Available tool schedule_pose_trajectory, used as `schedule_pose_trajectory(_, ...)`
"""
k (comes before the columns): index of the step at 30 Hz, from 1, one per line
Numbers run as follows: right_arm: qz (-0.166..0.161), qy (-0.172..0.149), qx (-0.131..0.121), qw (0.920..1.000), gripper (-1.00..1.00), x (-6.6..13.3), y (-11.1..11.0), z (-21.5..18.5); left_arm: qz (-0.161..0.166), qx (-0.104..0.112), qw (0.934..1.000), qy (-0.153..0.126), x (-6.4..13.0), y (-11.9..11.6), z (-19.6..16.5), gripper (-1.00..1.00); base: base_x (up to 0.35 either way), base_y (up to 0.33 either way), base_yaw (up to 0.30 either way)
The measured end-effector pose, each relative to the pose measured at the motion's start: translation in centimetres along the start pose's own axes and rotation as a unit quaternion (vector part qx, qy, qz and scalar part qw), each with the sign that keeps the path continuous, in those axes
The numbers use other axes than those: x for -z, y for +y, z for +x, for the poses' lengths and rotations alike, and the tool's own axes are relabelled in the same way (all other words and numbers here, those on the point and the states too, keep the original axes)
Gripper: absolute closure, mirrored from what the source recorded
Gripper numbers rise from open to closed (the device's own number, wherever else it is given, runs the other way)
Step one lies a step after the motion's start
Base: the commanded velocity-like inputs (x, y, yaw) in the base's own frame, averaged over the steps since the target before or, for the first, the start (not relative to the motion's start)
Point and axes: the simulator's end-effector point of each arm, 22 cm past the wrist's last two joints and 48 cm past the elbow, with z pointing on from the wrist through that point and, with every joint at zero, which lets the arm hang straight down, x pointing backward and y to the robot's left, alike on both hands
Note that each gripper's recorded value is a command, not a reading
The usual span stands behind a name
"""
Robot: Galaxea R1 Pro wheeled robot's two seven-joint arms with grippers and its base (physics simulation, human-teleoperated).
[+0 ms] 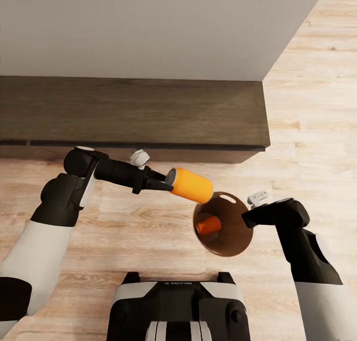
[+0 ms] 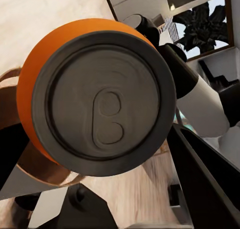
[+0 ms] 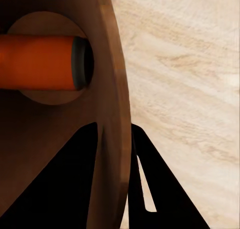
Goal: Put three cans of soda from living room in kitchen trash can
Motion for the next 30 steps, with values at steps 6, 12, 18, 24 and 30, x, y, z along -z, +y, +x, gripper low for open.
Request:
schedule_pose_trajectory(6, -0.006, -0.003, 0.020, 0.9998, 1.00, 0.6, 2.0, -0.8, 0.001, 0.001, 0.9998, 0.020, -1.1, -0.9, 0.6, 1.00, 0.000, 0.000, 0.000)
schedule_pose_trajectory(12, -0.012, 0.000, 0.020, 0.9997, 1.00, 1.4, 3.1, -0.9, -0.015, -0.003, 0.9969, 0.077, -3.8, -1.1, 3.1, 1.00, 0.000, 0.000, 0.000)
schedule_pose_trajectory(18, -0.021, -0.002, 0.018, 0.9996, 1.00, 1.2, 5.1, -1.7, -0.030, -0.004, 0.9960, 0.084, -4.1, -0.5, 3.5, 1.00, 0.000, 0.000, 0.000)
schedule_pose_trajectory(24, -0.013, -0.003, 0.041, 0.9991, 1.00, 1.1, 5.9, -2.1, -0.042, -0.005, 0.9954, 0.086, -4.1, 0.1, 3.7, 1.00, 0.000, 0.000, 0.000)
schedule_pose_trajectory(30, -0.004, 0.002, 0.051, 0.9987, 1.00, 1.0, 6.8, -2.4, -0.063, -0.011, 0.9893, 0.131, -5.1, 1.0, 6.0, 1.00, 0.000, 0.000, 0.000)
